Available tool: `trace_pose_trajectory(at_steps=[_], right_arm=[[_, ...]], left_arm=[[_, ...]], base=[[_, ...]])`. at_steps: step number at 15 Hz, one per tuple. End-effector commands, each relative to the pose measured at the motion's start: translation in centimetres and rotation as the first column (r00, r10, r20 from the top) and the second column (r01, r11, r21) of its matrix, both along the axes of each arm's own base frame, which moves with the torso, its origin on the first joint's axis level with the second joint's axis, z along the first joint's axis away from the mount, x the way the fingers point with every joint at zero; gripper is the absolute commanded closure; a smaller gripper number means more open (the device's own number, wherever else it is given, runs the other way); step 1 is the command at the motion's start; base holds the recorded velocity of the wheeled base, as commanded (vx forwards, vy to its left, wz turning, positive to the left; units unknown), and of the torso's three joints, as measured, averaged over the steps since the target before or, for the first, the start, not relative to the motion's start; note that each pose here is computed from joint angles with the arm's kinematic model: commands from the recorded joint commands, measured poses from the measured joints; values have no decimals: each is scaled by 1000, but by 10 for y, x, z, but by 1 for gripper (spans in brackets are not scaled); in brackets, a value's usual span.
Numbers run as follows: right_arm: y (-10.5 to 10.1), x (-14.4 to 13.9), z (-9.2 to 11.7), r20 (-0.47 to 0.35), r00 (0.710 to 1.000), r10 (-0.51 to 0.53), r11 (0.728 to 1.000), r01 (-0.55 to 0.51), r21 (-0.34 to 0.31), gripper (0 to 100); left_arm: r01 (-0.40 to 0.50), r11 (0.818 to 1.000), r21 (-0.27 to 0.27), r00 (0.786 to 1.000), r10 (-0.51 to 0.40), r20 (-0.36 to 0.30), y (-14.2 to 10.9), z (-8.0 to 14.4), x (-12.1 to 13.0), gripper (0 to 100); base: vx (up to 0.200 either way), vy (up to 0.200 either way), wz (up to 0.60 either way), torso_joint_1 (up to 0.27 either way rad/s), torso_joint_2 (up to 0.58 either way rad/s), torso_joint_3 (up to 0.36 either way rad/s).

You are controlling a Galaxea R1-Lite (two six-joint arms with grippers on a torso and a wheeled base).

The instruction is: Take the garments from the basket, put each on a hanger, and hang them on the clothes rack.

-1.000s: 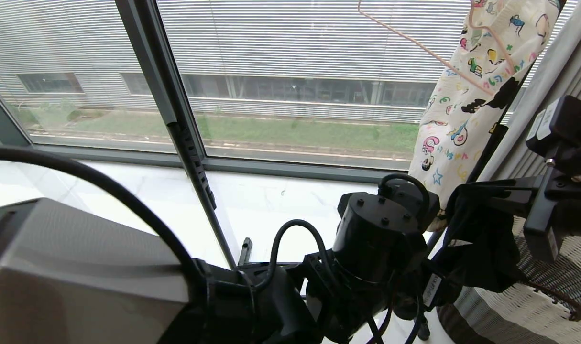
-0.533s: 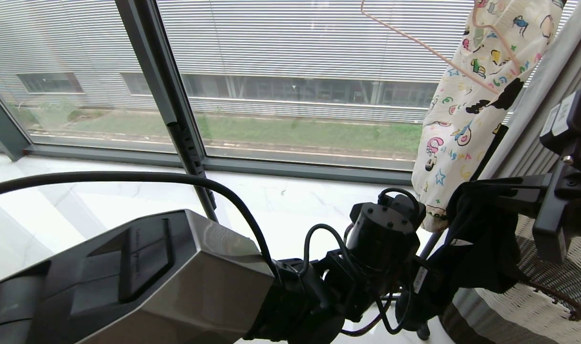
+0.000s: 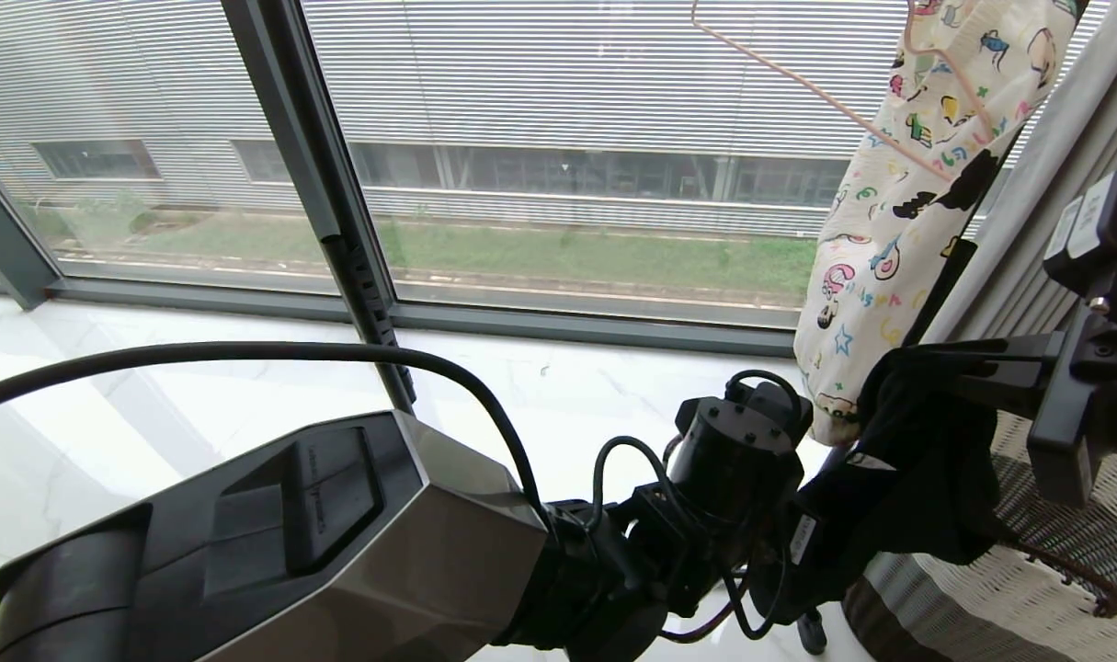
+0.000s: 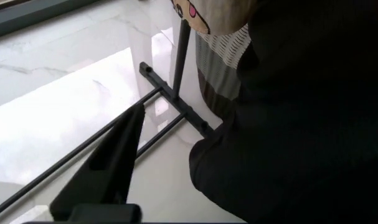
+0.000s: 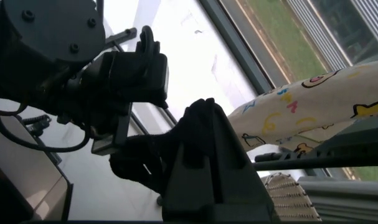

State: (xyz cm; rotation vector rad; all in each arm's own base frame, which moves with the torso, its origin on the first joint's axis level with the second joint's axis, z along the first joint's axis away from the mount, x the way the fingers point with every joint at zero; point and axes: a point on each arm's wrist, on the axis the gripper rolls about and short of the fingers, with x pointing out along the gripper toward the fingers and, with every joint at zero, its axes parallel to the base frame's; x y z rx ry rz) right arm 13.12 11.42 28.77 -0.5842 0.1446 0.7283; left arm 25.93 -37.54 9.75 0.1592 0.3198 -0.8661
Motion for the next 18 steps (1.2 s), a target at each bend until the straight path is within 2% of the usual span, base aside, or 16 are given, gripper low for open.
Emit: trace_pose_trajectory(at_steps=[1,3,5,6,7,8,9,10,11,14,15,16,18], right_arm=[[0,0,-1,-4,1000,1,1000,-1,-4,100],[2,2,-9,-29,1000,0,1000,0,-16,100],[10,11,-27,-99,995,-18,999,15,-31,100],[15,17,-35,-126,992,-25,999,21,-34,100],[24,27,-46,-162,986,-37,999,32,-36,100],[37,42,-59,-201,978,-53,998,49,-27,100],[53,52,-67,-208,977,-40,999,38,-14,100],[63,58,-70,-202,979,-28,1000,27,-5,100],[89,67,-76,-195,981,13,1000,-11,10,100],[146,75,-71,-198,975,97,994,-83,74,100],[157,80,-68,-183,978,97,993,-82,85,100],[160,82,-66,-175,980,90,993,-76,88,100],[155,79,-61,-179,982,66,992,-46,114,100]], left_arm=[[-2,1000,-7,1000,2,5,0,3,1,100],[-38,999,-6,999,38,12,7,7,4,100],[-153,988,28,988,152,28,27,8,8,100],[-174,984,25,984,173,36,39,9,9,100],[-179,983,40,981,175,87,57,10,6,100],[-179,978,105,971,159,177,93,1,-2,100],[-178,978,106,963,151,225,124,-2,-9,100],[-183,979,88,958,158,240,140,-2,-14,100],[-207,977,46,946,188,263,171,13,-26,100],[-286,958,-16,910,277,309,219,49,-49,100],[-308,951,-10,905,296,304,231,59,-55,100],[-314,949,-5,905,301,301,236,64,-58,100],[-318,948,32,914,297,277,246,99,-70,100]], base=[[0,0,0,0,0,0],[0,0,0,0,0,0],[0,0,0,0,0,0],[0,0,0,0,0,0],[0,0,0,0,0,0],[0,0,0,0,0,0],[0,0,0,0,0,0],[0,0,0,0,0,0],[0,0,0,0,0,0],[0,0,0,0,0,0],[0,0,0,0,0,0],[0,0,0,0,0,0],[0,0,0,0,0,0]])
